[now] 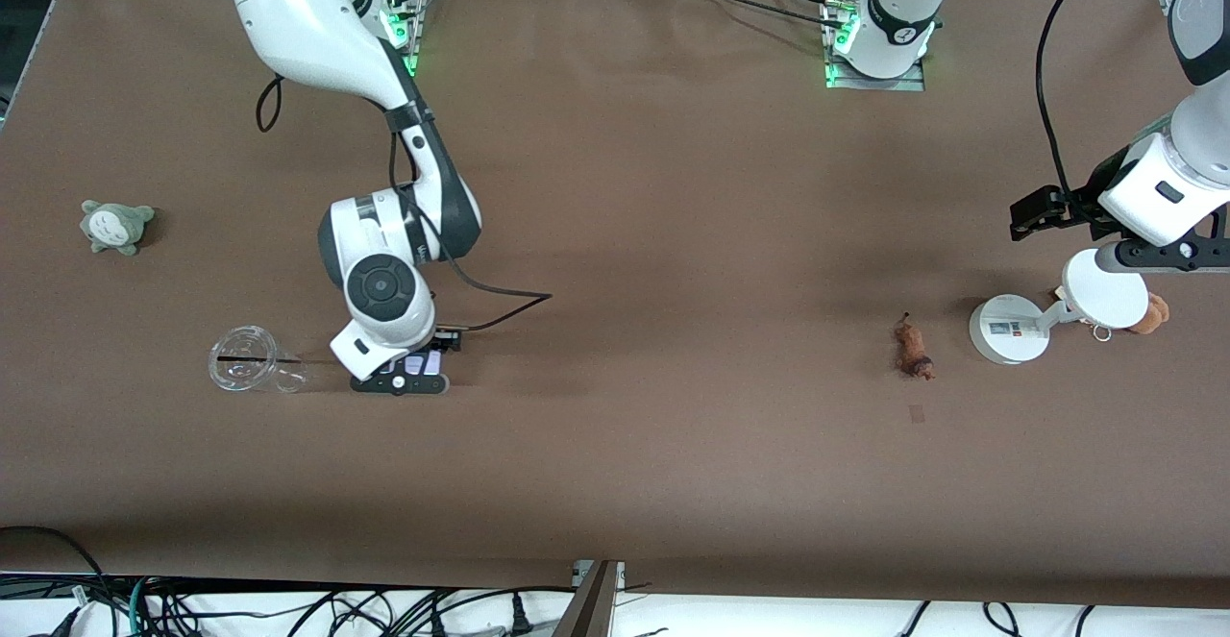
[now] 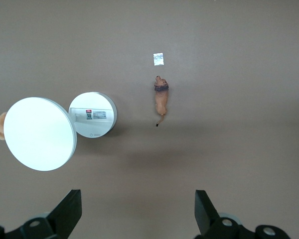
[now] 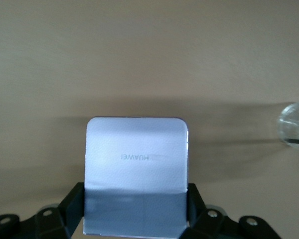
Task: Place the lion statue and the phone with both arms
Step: 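Carry the white phone with the right gripper beside the glass cup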
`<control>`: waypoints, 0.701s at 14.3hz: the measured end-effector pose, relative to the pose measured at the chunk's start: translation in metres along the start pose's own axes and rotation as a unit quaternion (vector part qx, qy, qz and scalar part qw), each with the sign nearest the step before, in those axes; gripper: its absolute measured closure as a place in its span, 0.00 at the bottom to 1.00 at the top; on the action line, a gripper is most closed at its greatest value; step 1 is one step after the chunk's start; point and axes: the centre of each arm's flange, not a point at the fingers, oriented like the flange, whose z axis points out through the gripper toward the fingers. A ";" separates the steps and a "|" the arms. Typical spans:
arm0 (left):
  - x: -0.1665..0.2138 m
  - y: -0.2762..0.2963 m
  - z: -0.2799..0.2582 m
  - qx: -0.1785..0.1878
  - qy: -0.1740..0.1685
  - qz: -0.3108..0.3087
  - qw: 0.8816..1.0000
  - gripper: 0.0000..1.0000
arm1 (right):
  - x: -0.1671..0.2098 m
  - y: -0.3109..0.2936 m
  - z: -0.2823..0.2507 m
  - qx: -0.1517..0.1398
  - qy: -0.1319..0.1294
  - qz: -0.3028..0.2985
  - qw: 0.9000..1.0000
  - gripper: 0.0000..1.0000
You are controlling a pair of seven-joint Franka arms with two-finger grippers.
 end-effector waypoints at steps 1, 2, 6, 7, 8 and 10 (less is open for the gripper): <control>0.000 0.000 0.000 0.000 0.000 0.000 1.000 0.00 | 0.000 0.010 0.007 -0.005 -0.006 -0.005 1.000 0.15; 0.000 0.000 0.000 0.000 0.001 0.000 1.000 0.00 | 0.001 0.020 0.013 -0.009 -0.011 -0.012 1.000 0.15; 0.003 0.000 -0.009 -0.001 0.014 0.000 1.000 0.00 | 0.006 0.060 0.031 -0.012 -0.028 -0.041 0.999 0.15; 0.004 0.000 -0.010 -0.002 0.019 -0.001 1.000 0.00 | 0.007 0.067 0.034 -0.012 -0.031 -0.042 0.999 0.15; 0.006 0.000 -0.010 -0.002 0.022 -0.001 1.000 0.00 | 0.007 0.074 0.037 -0.012 -0.033 -0.043 0.998 0.15; 0.010 -0.001 -0.008 -0.004 0.030 -0.001 1.000 0.00 | 0.010 0.085 0.042 -0.010 -0.028 -0.044 0.999 0.15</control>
